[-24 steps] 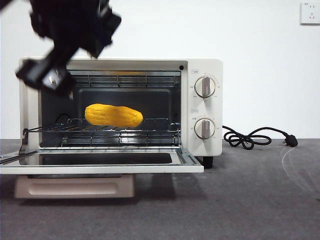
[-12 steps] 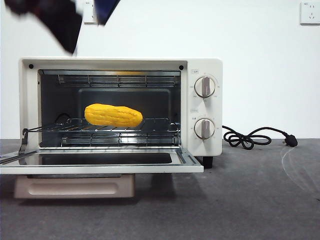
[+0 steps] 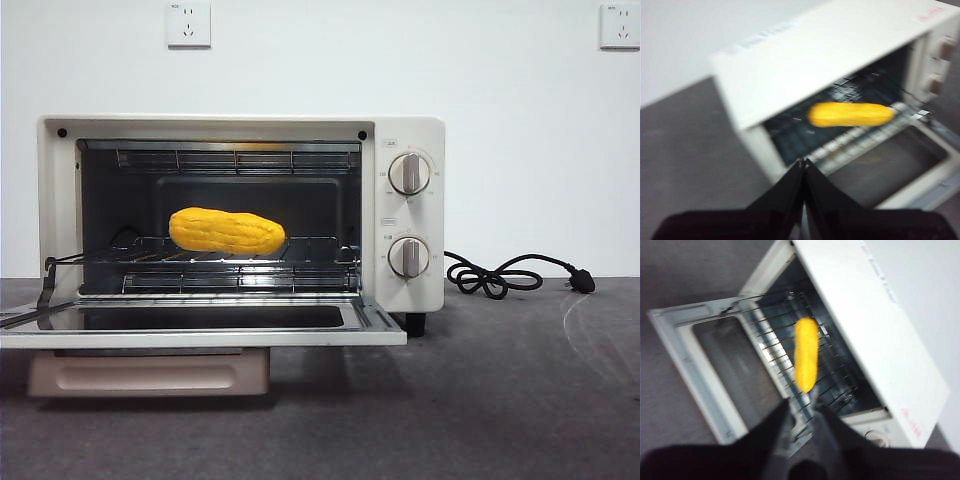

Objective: Take the corn from the table,put the corn in the oven

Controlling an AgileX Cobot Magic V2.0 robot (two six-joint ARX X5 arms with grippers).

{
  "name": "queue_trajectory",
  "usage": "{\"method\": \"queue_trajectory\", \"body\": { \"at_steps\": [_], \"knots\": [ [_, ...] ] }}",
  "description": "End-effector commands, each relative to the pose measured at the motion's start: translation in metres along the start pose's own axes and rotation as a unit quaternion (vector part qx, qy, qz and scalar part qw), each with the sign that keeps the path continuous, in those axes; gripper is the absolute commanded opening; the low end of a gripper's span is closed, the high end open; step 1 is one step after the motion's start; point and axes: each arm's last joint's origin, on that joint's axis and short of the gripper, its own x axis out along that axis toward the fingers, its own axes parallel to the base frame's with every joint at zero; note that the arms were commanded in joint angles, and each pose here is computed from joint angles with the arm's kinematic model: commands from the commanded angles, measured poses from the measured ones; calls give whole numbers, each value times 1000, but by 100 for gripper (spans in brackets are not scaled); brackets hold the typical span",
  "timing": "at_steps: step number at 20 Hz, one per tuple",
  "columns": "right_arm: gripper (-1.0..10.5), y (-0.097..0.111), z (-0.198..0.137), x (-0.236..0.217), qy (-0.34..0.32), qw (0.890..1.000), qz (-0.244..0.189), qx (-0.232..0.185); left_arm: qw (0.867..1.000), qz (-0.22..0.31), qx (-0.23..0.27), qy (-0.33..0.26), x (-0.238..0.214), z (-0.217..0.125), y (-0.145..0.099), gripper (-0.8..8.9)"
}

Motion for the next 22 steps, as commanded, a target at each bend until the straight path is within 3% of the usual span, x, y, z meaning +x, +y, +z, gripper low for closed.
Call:
{"method": "queue_trajectory", "body": {
  "at_steps": [1,8,12,16,22],
  "knots": [
    [-16,-9,-7,-8,0,999,28,32,997,-78,-5,21,19,2,-1,-9],
    [-16,-47,-26,-13,19,995,63,77,973,-193,-105,69,57,-13,27,-8],
    [-16,-70,-37,-5,28,987,105,121,962,-189,-184,70,60,-35,52,-8],
    [-16,-93,-49,9,32,972,160,171,946,-180,-263,60,58,-61,68,-8],
    [-16,-121,-67,22,17,942,247,227,927,-173,-325,71,62,-95,75,-8]
  ]
}}
